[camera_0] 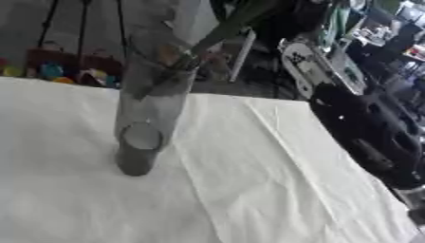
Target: Arrange flowers into the vase.
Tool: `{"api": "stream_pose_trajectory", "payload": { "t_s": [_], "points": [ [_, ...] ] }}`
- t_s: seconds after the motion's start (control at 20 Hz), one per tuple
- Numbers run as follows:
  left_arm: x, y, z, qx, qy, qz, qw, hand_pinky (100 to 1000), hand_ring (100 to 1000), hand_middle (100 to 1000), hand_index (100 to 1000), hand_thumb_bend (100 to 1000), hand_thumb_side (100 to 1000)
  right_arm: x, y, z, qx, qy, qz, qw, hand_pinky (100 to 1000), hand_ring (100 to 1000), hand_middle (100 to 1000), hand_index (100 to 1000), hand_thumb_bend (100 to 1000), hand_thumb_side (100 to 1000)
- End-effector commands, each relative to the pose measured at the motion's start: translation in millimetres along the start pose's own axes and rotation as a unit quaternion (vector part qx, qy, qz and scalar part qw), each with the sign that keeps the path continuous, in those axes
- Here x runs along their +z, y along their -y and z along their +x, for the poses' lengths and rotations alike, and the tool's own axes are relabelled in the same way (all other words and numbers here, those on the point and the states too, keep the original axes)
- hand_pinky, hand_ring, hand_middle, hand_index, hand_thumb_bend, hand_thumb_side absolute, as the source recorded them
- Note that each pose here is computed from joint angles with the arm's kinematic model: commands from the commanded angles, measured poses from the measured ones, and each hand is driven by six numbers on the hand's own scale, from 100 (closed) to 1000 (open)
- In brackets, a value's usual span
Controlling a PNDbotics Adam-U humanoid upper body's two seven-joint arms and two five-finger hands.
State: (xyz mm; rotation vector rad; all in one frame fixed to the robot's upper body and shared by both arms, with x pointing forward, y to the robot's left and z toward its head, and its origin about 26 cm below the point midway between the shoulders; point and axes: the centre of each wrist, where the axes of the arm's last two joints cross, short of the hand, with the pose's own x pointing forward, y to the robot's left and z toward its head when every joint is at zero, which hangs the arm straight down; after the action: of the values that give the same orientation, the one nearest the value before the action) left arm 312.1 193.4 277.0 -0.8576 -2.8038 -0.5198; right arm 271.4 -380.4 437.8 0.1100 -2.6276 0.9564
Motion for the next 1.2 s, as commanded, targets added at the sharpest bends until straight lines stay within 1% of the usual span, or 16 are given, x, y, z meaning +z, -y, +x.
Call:
{"api": "stream_pose_trajectory", "payload": {
  "t_s": [0.05,0.2,0.3,0.35,0.45,0.75,0.9,1.1,1.2],
  "points": [
    [-3.9,-0.1,4.0,-0.005,0.004,-0.009,1.0,760,756,833,930,100,860,-8.7,8.6,19.6,0.054,-0.01,0.022,0.998,308,538,641,638,477,653],
    [-3.2,-0.2,4.0,-0.004,0.001,-0.008,1.0,760,756,833,930,100,861,-9.9,9.7,21.6,0.084,-0.025,0.032,0.996,322,552,664,646,486,644],
    [-3.2,-0.4,4.1,-0.004,0.001,-0.008,1.0,760,755,832,929,100,860,-10.2,9.0,21.5,0.101,-0.035,0.039,0.994,357,580,694,665,491,653],
    [-3.2,-0.4,4.1,-0.004,0.0,-0.008,1.0,760,755,831,929,100,862,-10.2,8.6,21.2,0.107,-0.039,0.042,0.993,388,605,721,692,495,665],
    [-3.0,-0.3,4.0,-0.004,-0.001,-0.007,1.0,760,756,831,929,100,863,-9.9,8.3,20.7,0.117,-0.046,0.045,0.991,430,631,741,712,502,677],
    [-3.4,0.0,3.9,-0.004,0.0,-0.008,1.0,760,756,832,930,100,863,-10.3,5.4,20.1,0.14,-0.057,0.064,0.987,483,712,777,740,521,677],
    [-3.5,-0.1,4.0,-0.005,0.0,-0.007,1.0,760,756,832,930,100,863,-10.7,4.3,20.2,0.154,-0.063,0.075,0.983,495,725,785,747,527,672],
    [-3.6,0.2,3.8,-0.004,-0.002,-0.008,1.0,760,756,832,930,100,864,-12.1,1.2,20.7,0.175,-0.069,0.092,0.978,548,766,806,778,548,679],
    [-3.6,0.1,3.9,-0.005,-0.001,-0.008,1.0,760,756,832,930,100,864,-12.5,-0.1,20.9,0.185,-0.071,0.101,0.975,555,773,810,782,550,680]
  ]
}}
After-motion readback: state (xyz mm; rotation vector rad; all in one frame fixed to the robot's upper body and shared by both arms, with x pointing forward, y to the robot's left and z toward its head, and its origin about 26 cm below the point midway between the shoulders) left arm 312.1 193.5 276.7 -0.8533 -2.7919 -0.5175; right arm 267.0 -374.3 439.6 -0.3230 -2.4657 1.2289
